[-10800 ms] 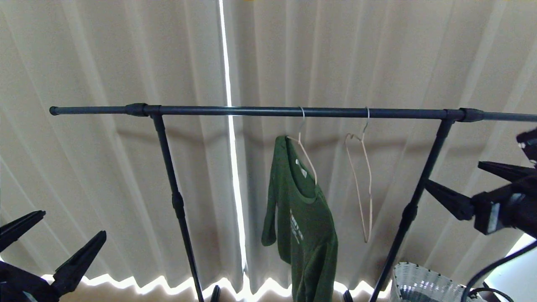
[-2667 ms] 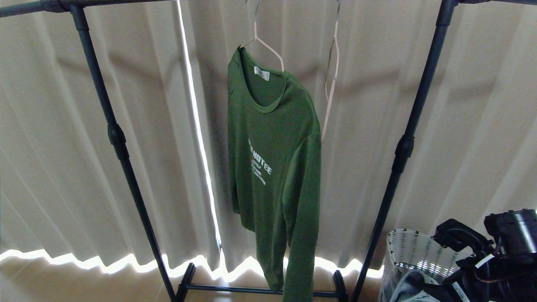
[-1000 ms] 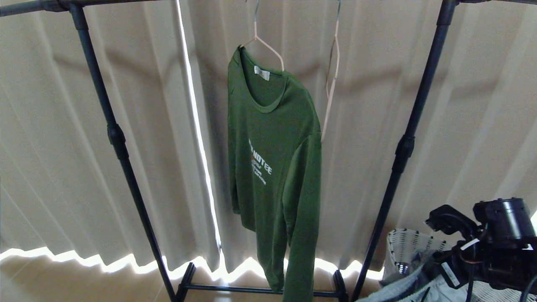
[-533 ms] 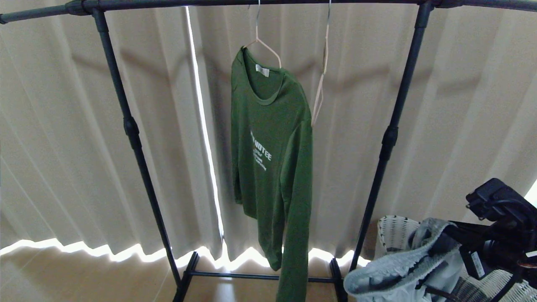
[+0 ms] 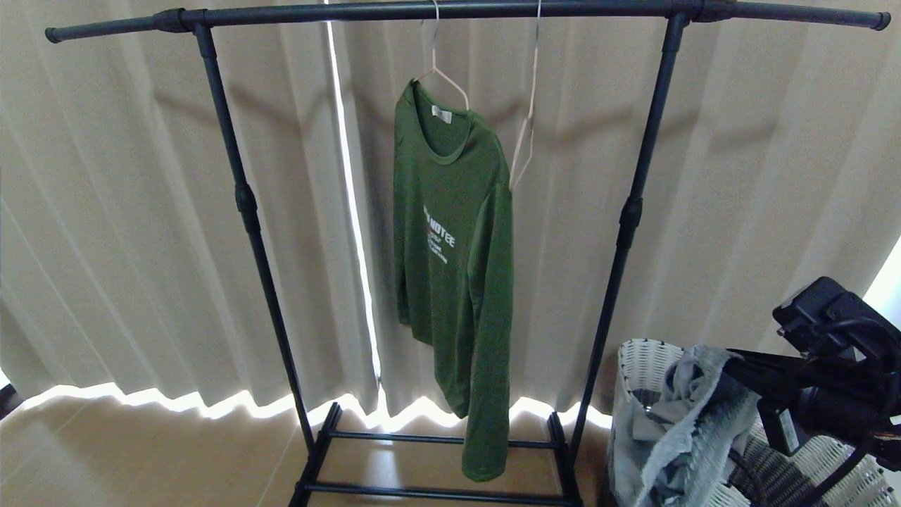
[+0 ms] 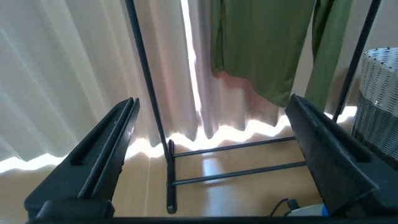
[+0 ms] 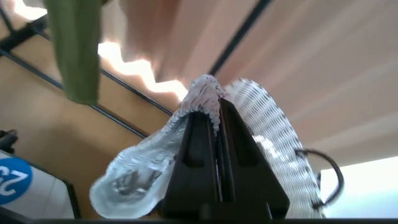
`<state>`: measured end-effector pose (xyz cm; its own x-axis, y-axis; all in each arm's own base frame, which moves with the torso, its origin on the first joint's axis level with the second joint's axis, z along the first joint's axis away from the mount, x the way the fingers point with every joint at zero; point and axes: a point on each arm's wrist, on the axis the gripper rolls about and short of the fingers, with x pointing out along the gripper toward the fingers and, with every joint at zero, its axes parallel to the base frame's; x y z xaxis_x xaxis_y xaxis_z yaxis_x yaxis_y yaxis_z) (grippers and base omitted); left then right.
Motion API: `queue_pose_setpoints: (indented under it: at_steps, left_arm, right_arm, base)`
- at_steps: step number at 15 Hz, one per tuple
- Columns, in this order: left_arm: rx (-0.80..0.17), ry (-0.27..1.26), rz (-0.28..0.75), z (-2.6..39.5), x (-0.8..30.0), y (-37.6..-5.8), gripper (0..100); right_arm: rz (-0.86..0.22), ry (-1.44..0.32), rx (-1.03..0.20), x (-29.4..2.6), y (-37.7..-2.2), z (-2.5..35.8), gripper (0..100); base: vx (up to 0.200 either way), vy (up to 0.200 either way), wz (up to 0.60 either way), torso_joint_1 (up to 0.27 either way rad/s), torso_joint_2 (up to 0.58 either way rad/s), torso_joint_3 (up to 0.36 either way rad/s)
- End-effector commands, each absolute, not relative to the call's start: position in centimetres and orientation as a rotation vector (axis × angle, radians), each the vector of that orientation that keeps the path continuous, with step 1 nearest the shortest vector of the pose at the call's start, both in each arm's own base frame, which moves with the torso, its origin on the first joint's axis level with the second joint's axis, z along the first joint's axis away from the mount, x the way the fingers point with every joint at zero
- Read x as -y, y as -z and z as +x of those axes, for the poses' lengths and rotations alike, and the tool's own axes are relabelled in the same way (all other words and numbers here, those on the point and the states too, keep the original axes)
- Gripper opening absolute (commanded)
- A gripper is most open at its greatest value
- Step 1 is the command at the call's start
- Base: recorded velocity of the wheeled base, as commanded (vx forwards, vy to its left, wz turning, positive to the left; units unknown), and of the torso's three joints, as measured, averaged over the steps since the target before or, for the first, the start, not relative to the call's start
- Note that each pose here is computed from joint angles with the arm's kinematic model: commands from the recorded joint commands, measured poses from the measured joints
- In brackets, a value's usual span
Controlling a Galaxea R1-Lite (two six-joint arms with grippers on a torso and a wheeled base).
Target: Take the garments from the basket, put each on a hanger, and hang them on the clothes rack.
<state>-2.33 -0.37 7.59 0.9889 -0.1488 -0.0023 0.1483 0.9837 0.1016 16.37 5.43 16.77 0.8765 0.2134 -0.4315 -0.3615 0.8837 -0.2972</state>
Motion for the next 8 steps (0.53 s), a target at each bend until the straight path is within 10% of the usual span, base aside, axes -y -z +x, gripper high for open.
queue_pose_setpoints:
  at_steps: [1,8]
  left_arm:
    - [0.003,0.152,0.102,-2.3,0.4,-7.6,100]
    - [0.091,0.516,0.185,-2.0,1.1,-14.0,100]
  right_arm:
    - [-0.384,-0.394,-0.38,-6.8,-17.0,16.6,0]
    - [-0.362,-0.588,-0.238,-10.7,-20.7,18.3,0]
  base:
    - [0.0,0.0,0.0,0.0,0.0,0.0]
    - [0.0,0.0,0.0,0.0,0.0,0.0]
